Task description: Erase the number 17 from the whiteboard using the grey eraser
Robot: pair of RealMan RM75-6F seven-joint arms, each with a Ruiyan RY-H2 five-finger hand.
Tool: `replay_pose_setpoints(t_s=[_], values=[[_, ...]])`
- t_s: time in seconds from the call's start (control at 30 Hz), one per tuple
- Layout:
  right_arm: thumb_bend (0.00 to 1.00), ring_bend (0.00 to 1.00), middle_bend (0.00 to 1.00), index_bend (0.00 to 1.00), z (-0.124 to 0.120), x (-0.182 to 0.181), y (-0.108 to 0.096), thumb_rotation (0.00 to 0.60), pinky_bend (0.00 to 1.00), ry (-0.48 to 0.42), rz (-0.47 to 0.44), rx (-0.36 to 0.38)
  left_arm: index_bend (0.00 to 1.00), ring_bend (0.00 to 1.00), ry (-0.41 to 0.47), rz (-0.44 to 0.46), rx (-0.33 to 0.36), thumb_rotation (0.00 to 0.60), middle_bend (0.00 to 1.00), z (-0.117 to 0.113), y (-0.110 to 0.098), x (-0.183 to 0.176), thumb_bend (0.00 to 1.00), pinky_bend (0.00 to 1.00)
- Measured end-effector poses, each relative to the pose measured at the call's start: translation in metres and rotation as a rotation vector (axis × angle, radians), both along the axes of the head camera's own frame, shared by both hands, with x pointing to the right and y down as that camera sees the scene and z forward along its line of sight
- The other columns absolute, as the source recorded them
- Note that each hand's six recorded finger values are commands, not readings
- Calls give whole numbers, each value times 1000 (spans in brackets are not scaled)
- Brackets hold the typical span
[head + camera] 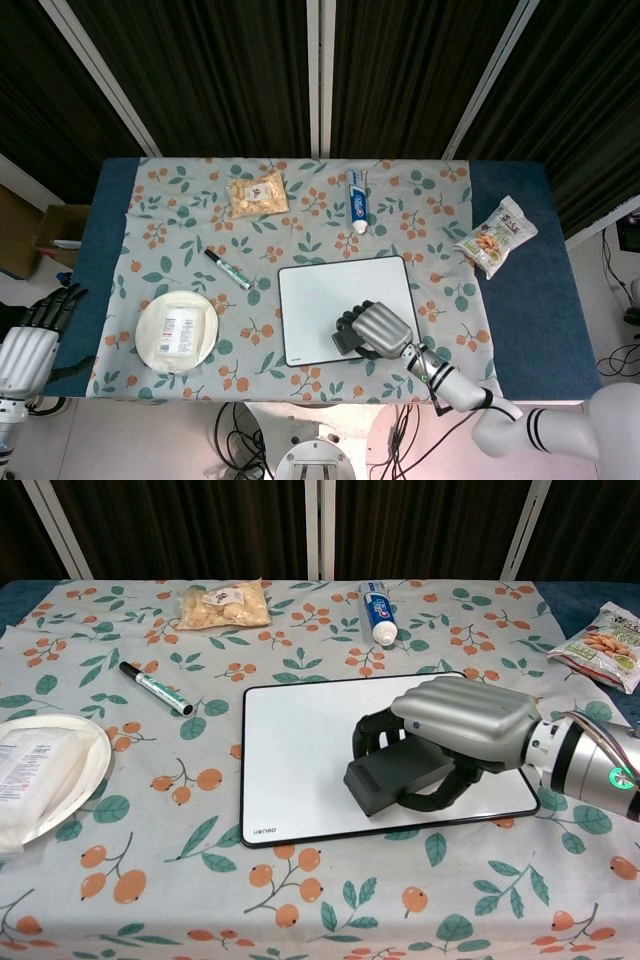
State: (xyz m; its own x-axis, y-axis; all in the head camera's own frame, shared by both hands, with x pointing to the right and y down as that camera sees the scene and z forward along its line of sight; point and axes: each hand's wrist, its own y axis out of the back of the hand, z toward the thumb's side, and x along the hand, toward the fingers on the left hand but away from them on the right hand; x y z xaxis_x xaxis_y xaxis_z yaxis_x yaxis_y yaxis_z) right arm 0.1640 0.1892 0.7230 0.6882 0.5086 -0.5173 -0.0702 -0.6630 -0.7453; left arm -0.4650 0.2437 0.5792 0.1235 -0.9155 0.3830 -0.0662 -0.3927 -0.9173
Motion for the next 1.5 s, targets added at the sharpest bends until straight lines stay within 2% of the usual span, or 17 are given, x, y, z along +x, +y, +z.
replay_pose_setpoints(t_s=[0.37,0.83,0.93,1.2,1.5], values=[[377,680,739,888,17,-49,-30,600,809,-4,38,21,73,67,-12,4,3,600,59,-3,-1,-4,0,173],[378,680,739,891,51,-70,-73,600,809,65,115,121,73,67,-14,-10,5,600,60,-5,1,-11,0,173],[377,680,739,891,54,-71,-77,600,809,65,123,124,73,67,-12,-10,6,600,60,-5,1,-11,0,173],[378,680,741,891,45,-64,-62,600,809,37,74,104,73,67,-17,-13,3,600,60,-4,2,-12,0,173],[377,680,742,893,22,-27,-29,600,811,69,-47,39,73,67,-18,-14,-9,600,60,1,5,-9,0,173]])
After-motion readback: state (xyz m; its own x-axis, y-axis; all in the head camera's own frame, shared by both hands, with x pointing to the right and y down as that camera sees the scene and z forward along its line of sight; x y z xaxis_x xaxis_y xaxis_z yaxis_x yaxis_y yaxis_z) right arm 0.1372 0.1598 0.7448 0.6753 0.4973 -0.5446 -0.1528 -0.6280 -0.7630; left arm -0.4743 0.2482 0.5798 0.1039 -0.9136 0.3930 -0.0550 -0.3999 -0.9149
